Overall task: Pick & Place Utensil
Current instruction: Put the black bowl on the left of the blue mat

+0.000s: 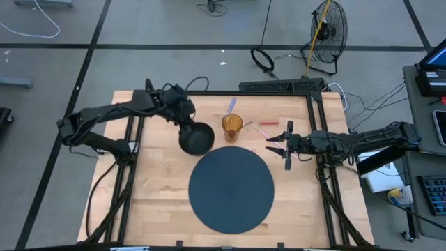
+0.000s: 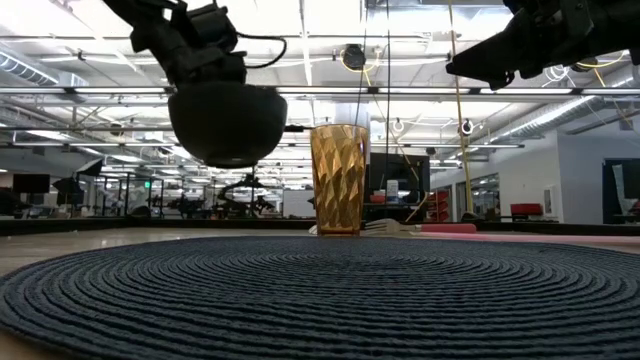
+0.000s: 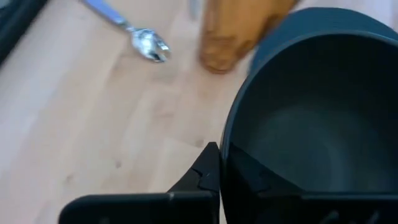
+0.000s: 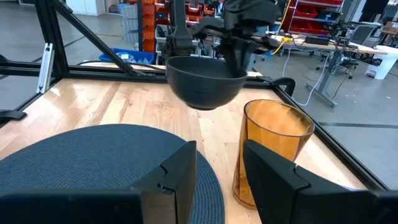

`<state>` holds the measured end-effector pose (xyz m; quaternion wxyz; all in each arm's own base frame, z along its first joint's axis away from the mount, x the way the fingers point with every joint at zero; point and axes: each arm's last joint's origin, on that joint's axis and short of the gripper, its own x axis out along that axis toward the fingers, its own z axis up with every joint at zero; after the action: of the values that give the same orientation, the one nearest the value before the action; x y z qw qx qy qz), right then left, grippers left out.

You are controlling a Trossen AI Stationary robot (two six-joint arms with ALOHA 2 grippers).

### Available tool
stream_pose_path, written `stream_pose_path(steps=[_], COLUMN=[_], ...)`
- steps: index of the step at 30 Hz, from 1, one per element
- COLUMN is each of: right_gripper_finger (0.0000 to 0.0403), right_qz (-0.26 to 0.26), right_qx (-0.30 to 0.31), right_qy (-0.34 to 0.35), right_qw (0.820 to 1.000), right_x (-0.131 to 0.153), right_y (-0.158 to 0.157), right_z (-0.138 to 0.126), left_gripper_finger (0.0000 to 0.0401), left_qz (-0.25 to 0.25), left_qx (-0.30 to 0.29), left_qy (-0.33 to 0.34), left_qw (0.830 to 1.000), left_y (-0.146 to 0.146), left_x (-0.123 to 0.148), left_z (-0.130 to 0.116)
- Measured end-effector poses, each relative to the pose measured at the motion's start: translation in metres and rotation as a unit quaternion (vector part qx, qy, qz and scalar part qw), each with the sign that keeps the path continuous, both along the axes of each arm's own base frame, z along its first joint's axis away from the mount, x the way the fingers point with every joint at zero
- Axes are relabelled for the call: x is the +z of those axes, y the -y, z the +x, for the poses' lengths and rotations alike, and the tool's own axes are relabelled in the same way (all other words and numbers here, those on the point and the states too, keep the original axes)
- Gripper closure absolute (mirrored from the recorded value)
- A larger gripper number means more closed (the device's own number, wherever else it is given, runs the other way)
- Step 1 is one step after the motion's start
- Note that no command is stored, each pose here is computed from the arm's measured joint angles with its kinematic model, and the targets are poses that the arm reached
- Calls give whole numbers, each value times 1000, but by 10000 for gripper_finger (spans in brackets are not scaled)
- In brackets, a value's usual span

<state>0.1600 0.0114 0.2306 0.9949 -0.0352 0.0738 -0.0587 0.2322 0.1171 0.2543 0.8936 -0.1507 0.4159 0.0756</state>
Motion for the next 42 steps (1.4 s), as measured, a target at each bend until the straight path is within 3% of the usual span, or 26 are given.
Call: stream_pose_path(steps=[15, 20, 36, 42], right_gripper_finger=[273, 273, 273, 273], right_qz=[3, 4, 6, 13], right_qx=[0, 0, 0, -1], right_qy=[2, 2, 3, 3], right_qw=[1000, 1000, 1000, 1000], right_x=[0, 0, 0, 0], right_y=[0, 0, 0, 0], right_z=[0, 0, 0, 0], left_gripper_finger=[378, 393, 378, 393], left_qz=[-9, 3, 23, 32], left_qx=[-97, -111, -136, -136], left_qy=[37, 49, 78, 88], left_qw=[995, 993, 987, 986], left_y=[60, 80, 130, 144], left_x=[5, 7, 4, 6], left_z=[28, 35, 44, 45])
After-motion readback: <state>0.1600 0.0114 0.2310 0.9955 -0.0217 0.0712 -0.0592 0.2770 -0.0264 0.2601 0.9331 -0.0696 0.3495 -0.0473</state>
